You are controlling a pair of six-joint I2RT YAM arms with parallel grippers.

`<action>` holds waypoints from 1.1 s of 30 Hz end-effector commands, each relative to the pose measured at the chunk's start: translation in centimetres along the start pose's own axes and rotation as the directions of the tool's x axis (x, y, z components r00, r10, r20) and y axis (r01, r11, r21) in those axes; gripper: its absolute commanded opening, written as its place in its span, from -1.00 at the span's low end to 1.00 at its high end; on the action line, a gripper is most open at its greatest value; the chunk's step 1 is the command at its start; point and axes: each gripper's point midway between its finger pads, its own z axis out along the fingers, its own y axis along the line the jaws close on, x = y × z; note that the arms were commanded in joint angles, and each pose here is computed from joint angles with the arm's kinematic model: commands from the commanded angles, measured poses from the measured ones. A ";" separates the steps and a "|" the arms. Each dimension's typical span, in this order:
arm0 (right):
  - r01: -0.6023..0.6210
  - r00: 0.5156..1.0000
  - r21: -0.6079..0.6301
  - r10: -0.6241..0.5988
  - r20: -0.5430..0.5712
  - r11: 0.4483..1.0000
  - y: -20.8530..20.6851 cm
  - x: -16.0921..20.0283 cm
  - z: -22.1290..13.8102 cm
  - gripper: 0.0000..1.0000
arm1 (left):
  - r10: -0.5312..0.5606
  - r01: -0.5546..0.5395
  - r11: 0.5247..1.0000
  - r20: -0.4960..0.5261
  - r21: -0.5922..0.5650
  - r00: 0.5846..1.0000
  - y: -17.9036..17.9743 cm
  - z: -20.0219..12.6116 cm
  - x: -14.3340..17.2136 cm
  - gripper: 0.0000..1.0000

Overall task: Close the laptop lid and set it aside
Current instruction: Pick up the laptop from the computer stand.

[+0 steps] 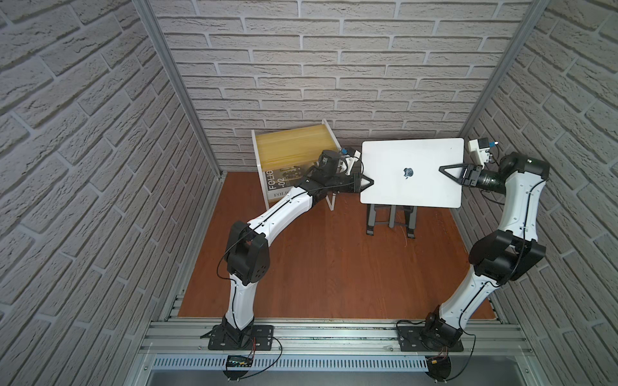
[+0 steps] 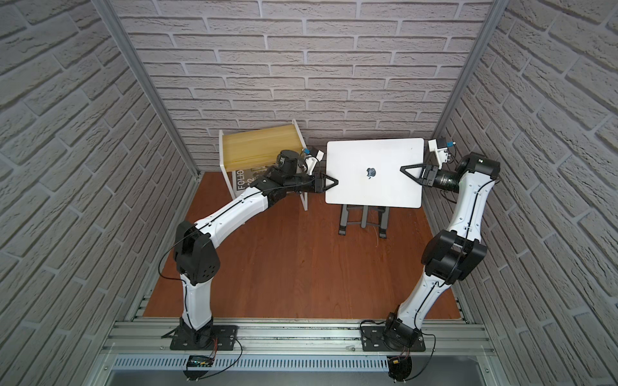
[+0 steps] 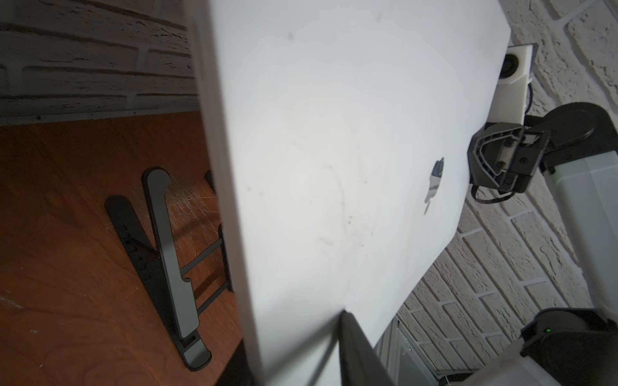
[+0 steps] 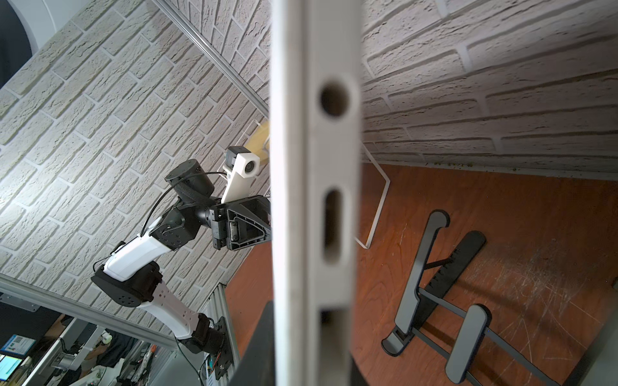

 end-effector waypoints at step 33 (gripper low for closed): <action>-0.007 0.976 0.054 -0.005 0.219 0.999 16.7 -11.2 8.6 -0.93 | 0.224 -0.214 0.972 0.117 -0.094 0.968 -10.2 -6.4 -3.4 -0.51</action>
